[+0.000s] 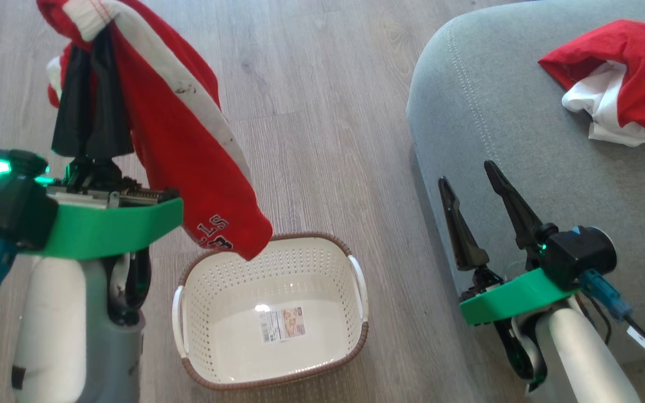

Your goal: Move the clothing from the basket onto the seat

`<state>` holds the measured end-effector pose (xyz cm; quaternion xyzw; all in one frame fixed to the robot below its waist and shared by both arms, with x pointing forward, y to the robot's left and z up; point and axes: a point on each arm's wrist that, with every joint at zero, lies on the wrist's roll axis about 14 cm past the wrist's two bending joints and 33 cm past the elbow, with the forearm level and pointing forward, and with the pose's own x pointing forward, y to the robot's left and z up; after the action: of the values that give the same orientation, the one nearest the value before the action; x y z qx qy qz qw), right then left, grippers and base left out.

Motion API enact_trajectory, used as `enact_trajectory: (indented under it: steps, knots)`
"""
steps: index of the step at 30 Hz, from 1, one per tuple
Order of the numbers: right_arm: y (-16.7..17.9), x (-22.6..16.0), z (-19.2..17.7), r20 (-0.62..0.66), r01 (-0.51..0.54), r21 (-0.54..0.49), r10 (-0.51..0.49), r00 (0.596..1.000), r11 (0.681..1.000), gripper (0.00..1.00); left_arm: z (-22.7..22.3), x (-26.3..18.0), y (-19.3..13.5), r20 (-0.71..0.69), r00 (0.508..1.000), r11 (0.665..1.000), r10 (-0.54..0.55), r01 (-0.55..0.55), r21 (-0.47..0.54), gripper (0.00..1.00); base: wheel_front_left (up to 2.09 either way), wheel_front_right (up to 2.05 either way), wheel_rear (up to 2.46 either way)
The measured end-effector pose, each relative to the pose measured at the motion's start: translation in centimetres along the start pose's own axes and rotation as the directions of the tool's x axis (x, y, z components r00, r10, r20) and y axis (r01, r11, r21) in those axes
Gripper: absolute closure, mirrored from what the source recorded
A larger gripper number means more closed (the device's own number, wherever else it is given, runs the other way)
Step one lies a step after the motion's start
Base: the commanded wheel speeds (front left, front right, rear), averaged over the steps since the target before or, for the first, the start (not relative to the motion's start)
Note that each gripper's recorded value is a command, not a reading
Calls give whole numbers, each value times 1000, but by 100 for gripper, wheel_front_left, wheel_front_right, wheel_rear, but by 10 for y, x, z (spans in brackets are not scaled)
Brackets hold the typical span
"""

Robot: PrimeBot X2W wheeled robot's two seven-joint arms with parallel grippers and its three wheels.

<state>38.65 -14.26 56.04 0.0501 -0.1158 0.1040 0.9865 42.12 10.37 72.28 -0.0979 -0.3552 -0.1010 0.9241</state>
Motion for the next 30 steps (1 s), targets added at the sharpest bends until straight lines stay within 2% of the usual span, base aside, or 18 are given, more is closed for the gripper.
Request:
enact_trajectory:
  steps: [4,11,23,30]
  knots:
    - [0,-4,-7,-20,5,5,-5,1000,1000,0,-3,-1,-14,-6,999,998,-33,33,-61,100,0,0,0]
    - [2,-1,-14,-38,-2,13,2,999,1000,0,-23,-12,-59,-65,982,975,-176,165,-147,100,0,0,0]
    - [6,-1,-12,-34,-13,15,13,999,1000,0,-69,-58,-121,-224,894,908,-387,328,-260,100,0,0,0]
    - [20,-2,-8,-20,-54,46,55,998,998,0,-81,-67,-128,-262,871,898,-416,347,-272,100,0,0,0]
